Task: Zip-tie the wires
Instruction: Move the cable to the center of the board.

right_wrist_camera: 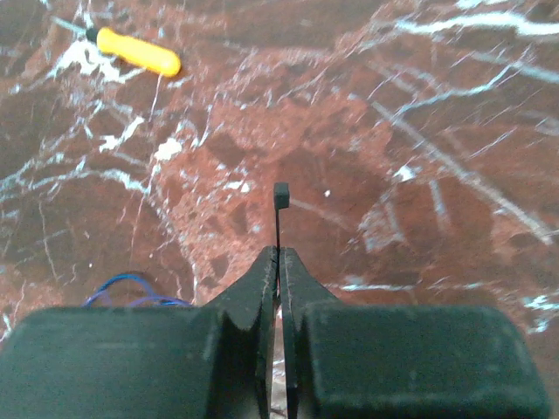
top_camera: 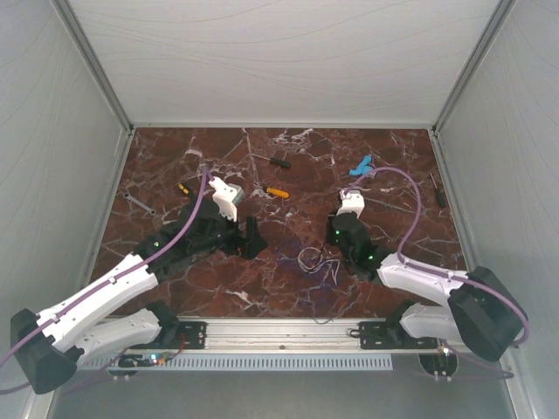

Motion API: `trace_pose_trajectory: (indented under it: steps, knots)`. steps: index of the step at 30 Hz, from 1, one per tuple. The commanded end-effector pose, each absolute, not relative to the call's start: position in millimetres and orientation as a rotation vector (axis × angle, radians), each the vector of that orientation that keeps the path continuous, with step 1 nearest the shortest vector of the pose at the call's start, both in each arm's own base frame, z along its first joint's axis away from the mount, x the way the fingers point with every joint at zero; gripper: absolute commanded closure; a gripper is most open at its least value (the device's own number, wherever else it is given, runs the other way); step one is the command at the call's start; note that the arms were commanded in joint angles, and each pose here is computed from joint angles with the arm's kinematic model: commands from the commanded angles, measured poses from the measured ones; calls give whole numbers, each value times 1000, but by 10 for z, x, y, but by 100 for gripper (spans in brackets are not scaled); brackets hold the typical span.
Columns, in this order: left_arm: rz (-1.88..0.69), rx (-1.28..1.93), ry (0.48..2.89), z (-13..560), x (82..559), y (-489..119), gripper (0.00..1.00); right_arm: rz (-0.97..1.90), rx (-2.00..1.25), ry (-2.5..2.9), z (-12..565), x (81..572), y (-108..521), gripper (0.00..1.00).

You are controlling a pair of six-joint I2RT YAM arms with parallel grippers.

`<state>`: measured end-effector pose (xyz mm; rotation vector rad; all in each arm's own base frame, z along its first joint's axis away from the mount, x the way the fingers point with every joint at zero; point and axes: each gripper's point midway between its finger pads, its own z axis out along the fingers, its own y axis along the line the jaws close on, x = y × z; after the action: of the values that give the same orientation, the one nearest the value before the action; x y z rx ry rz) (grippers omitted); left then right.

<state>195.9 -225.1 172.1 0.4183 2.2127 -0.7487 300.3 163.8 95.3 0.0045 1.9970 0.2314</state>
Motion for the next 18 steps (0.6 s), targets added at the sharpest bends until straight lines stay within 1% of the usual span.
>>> trace_pose_trajectory:
  steps: [1, 7, 9, 11, 14, 16, 18]
  knots:
    - [-789, 386, 2209, 1720, 1977, -2317, 14, 248, 152, 1991, 935, 3025, 1755, 100]
    - [-939, 427, 2276, 1521, 1787, -2493, 28, 144, 30, 1942, 1051, 3063, 1615, 100]
    - [-998, 431, 2296, 1442, 1713, -2561, 35, 133, 2, 1915, 1122, 3081, 1555, 100]
    - [-1049, 458, 2298, 1404, 1642, -2656, 44, 137, -34, 1879, 1216, 3111, 1517, 100]
    - [-1085, 528, 2324, 1300, 1490, -2782, 56, 104, -72, 1828, 1353, 3162, 1436, 100]
    - [-1091, 557, 2352, 1218, 1410, -2835, 61, 51, -126, 1801, 1412, 3186, 1381, 100]
    - [-1092, 558, 2388, 1112, 1347, -2854, 63, -14, -161, 1782, 1461, 3211, 1315, 100]
